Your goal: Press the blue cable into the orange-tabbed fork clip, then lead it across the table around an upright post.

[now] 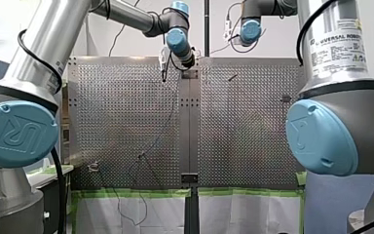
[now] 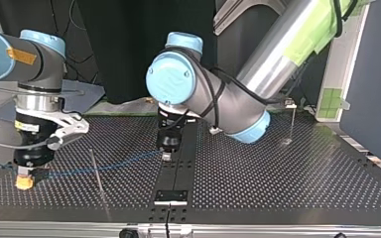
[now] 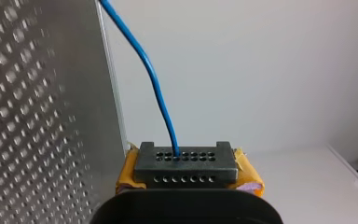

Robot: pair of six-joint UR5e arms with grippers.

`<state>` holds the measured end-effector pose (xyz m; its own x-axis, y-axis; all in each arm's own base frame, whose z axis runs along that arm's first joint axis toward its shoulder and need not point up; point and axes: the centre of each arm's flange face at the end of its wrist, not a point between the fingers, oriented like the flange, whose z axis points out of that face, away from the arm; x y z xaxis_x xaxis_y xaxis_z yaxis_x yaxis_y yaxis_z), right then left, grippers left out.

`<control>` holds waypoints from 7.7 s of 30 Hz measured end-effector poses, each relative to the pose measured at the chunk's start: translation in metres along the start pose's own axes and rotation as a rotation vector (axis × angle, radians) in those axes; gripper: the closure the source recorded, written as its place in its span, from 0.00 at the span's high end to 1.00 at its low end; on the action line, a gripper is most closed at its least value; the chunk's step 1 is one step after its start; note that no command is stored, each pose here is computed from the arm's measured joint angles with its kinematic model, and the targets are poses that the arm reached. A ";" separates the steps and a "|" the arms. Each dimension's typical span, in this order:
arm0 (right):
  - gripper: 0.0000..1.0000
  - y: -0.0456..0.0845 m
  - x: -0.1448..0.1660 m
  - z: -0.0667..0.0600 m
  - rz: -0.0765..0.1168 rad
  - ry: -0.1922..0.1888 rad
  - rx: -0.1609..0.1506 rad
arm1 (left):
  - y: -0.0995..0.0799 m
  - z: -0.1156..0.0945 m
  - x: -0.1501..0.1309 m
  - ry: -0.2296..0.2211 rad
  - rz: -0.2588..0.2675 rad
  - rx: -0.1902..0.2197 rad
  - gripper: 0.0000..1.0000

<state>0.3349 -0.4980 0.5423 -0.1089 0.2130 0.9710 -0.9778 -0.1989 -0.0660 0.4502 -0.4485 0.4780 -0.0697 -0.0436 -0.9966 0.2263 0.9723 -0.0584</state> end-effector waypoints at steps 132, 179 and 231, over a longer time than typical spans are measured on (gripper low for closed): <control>0.00 0.106 -0.302 0.068 0.115 -0.187 0.043 | -0.091 0.148 0.115 -0.063 -0.057 0.178 0.99; 0.00 0.128 -0.320 0.076 0.108 -0.157 0.020 | -0.116 0.098 0.049 -0.110 -0.101 0.394 0.99; 0.00 0.125 -0.320 0.076 0.108 -0.158 0.027 | -0.132 0.052 0.058 -0.045 0.032 0.380 0.99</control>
<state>0.2606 -0.6633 0.2407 -0.1818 0.0361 0.9827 -0.9565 -0.2383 -0.1682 0.4664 -0.5909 0.4248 -0.0159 -0.0329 -0.9993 0.5726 0.8190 -0.0361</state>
